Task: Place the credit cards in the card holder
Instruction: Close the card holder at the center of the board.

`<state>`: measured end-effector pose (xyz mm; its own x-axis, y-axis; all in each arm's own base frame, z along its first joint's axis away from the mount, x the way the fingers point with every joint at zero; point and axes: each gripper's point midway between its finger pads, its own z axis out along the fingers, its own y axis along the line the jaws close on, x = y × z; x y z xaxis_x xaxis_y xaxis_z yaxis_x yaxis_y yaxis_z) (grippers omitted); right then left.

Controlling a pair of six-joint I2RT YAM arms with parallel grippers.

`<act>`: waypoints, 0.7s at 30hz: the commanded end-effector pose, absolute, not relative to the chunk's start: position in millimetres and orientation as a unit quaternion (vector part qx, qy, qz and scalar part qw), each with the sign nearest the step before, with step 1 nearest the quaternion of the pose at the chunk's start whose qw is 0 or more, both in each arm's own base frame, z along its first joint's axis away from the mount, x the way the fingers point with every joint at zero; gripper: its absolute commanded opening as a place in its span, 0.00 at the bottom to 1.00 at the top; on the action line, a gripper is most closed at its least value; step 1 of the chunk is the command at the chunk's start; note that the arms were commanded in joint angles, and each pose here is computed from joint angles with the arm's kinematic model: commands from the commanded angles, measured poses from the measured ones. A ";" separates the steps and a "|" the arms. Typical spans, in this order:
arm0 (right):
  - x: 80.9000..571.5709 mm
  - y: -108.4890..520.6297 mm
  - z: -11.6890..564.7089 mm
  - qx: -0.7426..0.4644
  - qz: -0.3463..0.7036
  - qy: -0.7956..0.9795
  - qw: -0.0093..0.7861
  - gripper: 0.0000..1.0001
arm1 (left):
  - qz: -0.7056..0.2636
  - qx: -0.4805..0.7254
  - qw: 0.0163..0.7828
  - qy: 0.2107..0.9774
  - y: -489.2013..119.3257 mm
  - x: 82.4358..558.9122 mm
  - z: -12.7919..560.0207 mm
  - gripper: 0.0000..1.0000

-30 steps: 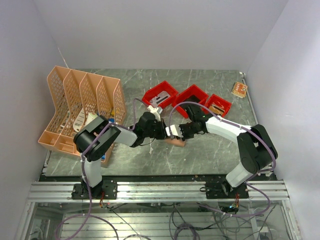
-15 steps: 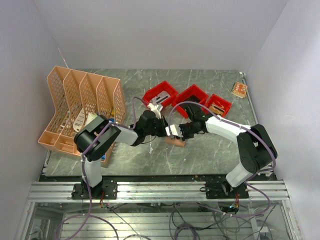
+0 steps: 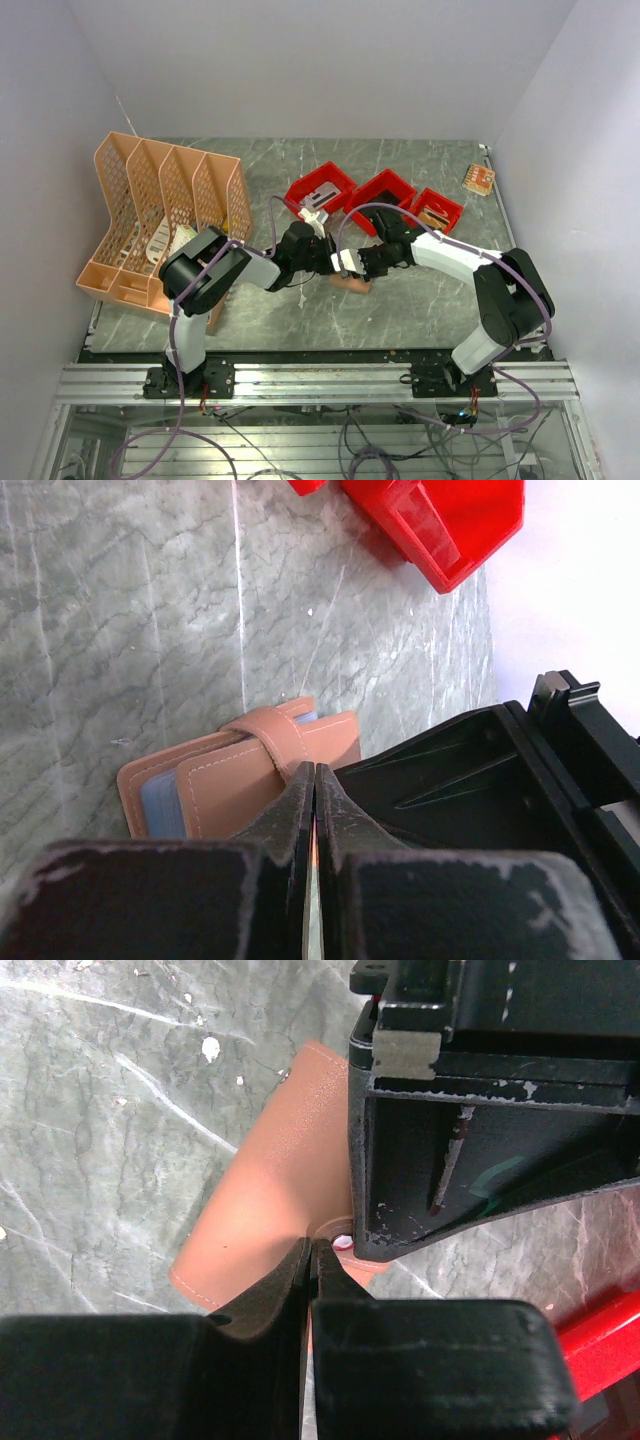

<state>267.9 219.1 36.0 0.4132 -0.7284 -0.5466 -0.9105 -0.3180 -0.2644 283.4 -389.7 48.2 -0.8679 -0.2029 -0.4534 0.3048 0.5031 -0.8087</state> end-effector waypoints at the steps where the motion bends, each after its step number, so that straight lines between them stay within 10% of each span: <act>1: 233.6 204.7 6.8 -0.791 0.203 0.542 0.200 0.01 | -0.510 0.044 0.257 0.820 -396.6 281.9 52.5 0.07; 21: 239.1 206.6 6.1 -0.786 0.213 0.555 0.171 0.01 | -0.461 0.046 0.222 0.858 -368.1 254.9 0.7 0.07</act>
<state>268.9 220.2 35.7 0.3787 -0.7452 -0.5489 -0.9253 -0.3176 -0.2071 278.8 -385.3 45.5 -0.8572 -0.2063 -0.4719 0.3256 0.4927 -0.8070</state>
